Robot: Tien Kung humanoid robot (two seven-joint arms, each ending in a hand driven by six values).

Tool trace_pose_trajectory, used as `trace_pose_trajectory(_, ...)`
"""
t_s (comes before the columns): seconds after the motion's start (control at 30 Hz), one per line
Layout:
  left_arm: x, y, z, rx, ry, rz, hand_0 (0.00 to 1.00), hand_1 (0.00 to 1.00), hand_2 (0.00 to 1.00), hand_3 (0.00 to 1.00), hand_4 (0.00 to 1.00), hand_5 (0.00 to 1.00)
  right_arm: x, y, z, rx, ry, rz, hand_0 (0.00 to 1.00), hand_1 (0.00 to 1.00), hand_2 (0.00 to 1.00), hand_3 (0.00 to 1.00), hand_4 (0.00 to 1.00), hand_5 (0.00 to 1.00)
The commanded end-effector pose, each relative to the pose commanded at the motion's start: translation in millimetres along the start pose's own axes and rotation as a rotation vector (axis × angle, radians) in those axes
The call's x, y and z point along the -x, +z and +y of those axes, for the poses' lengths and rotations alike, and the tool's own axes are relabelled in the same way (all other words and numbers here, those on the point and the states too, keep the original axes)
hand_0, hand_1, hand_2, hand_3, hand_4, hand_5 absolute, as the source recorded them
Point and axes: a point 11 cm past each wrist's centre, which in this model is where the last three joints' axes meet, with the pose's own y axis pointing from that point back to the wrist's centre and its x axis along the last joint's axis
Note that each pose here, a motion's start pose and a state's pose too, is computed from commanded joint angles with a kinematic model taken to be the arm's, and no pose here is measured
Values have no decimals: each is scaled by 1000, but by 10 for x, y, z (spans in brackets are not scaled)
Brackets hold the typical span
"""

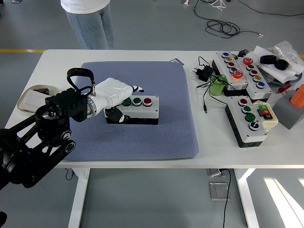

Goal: Pick up the button,place it on the desk,press the button,press the button

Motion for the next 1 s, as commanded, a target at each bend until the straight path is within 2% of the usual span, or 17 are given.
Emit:
trace_pose_trajectory(0.13,46,-13,-13,-4,-17,-1,2,2,41,847,832,215,0,5,-1,1,0,0,787,797,817,751,412,479)
trace_pose_trajectory(0.17,66,-17,-18,-6,-24,-2,2,2,40,840,798,164,-1,7,-1,2,0,0,787,797,817,751,412,479)
trace_pose_trajectory(0.67,199,-19,-78,-19,-68,-11,2,7,47,832,783,167,-16,33,-8,6,4,2,787,797,817,751,412,479)
trace_pose_trajectory(1.0,289,-36,-88,-22,-134,-30,2,12,47,811,769,173,-13,19,-5,4,2,2,787,797,817,751,412,479)
